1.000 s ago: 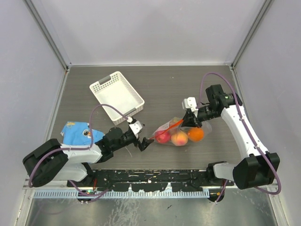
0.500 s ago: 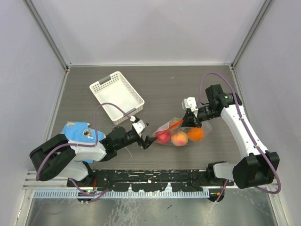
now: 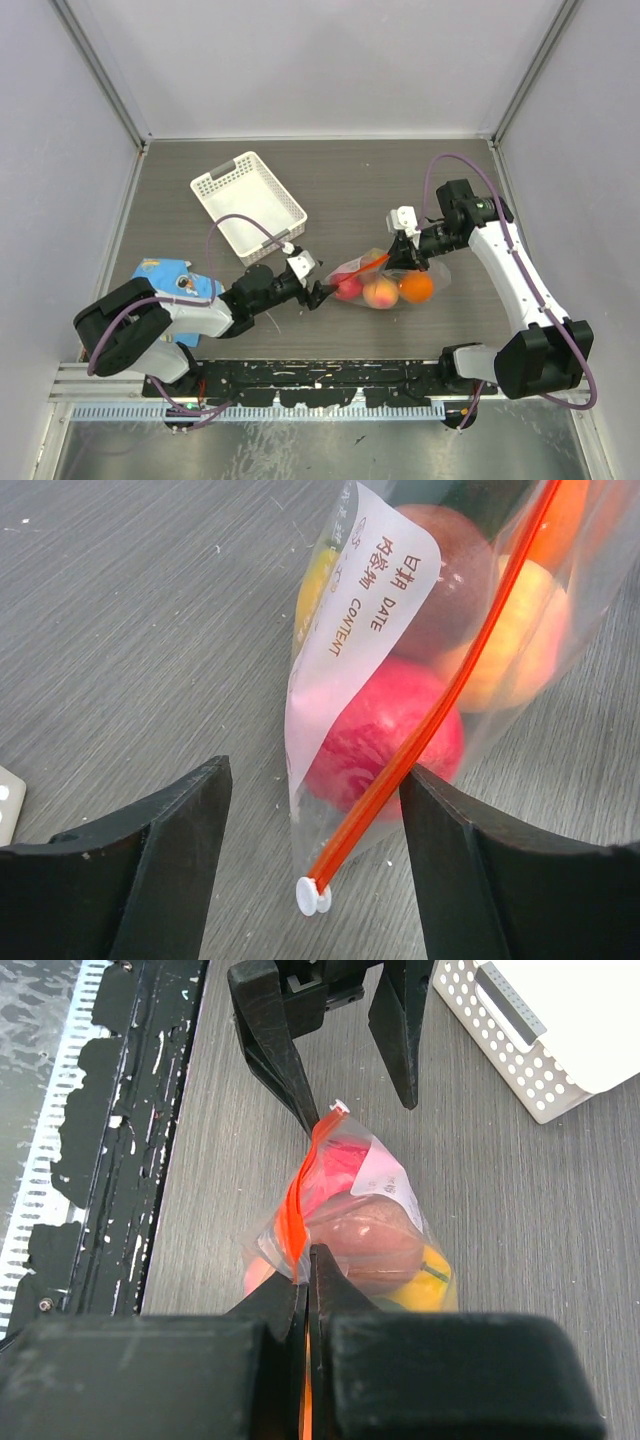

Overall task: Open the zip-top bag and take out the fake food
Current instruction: Adjust the zipper food storage bag at the center of the board.

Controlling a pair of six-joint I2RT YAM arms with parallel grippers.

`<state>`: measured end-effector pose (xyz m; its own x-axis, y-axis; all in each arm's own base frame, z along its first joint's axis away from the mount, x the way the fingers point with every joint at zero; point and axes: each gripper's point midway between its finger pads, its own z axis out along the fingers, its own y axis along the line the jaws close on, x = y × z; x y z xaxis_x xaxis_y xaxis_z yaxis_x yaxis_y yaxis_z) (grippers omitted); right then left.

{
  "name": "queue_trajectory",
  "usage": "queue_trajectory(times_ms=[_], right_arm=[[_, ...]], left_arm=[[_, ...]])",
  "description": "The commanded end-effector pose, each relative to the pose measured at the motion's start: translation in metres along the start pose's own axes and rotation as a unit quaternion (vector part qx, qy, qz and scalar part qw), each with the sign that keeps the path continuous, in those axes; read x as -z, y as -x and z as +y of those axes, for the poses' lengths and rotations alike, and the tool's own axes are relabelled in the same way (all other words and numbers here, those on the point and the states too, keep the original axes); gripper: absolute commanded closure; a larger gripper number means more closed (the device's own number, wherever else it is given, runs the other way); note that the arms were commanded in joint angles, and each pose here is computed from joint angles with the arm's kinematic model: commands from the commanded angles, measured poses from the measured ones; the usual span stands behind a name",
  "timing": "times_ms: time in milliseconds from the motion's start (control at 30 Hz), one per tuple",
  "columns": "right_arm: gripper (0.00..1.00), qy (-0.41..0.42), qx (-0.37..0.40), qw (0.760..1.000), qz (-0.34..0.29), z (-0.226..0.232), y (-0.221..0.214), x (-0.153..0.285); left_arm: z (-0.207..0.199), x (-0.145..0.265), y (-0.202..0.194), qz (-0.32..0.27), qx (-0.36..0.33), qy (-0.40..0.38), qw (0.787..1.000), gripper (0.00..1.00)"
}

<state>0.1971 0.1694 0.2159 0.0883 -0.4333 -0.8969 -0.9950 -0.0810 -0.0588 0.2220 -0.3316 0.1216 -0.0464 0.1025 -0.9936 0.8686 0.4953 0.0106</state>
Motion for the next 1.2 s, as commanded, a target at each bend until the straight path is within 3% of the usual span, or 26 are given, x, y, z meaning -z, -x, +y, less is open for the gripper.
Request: queue_trajectory(times_ms=[0, 300, 433, 533, 667, 733, 867, 1033, 1167], right_arm=[[0.99, -0.001, 0.018, 1.0, -0.016, -0.002, 0.013, 0.002], [0.99, -0.001, 0.018, 1.0, -0.015, -0.002, 0.013, 0.002], [0.99, 0.0, 0.018, 1.0, -0.014, -0.002, 0.012, 0.002], [0.99, 0.0, 0.018, 1.0, -0.013, -0.002, 0.012, 0.002], [0.99, -0.004, 0.015, 1.0, -0.003, -0.004, 0.009, 0.003], [0.97, -0.015, 0.012, 1.0, 0.009, -0.01, 0.006, 0.004], [0.81, -0.047, 0.004, 0.998, 0.031, -0.023, 0.002, 0.009], [0.39, -0.111, 0.0, 0.992, 0.052, -0.045, 0.015, 0.027], [0.19, -0.126, 0.012, 0.99, 0.054, -0.049, 0.04, 0.045]], left_arm=[[0.0, -0.011, 0.035, -0.057, -0.016, -0.004, 0.998, 0.32], [0.001, -0.02, 0.041, -0.066, -0.018, -0.003, 0.998, 0.34], [0.001, -0.023, 0.038, -0.062, -0.02, -0.006, 0.998, 0.42], [0.0, -0.021, 0.038, -0.063, -0.02, -0.007, 0.998, 0.6], [0.0, -0.015, 0.045, -0.068, -0.024, -0.007, 0.997, 0.98], [0.0, -0.011, 0.049, -0.06, -0.027, -0.007, 0.998, 1.0], [-0.003, -0.007, 0.055, -0.013, -0.036, -0.02, 0.999, 1.0], [-0.003, 0.003, 0.082, 0.02, -0.048, -0.027, 0.998, 1.0], [-0.005, 0.007, 0.095, 0.072, -0.047, -0.039, 0.996, 1.0]])
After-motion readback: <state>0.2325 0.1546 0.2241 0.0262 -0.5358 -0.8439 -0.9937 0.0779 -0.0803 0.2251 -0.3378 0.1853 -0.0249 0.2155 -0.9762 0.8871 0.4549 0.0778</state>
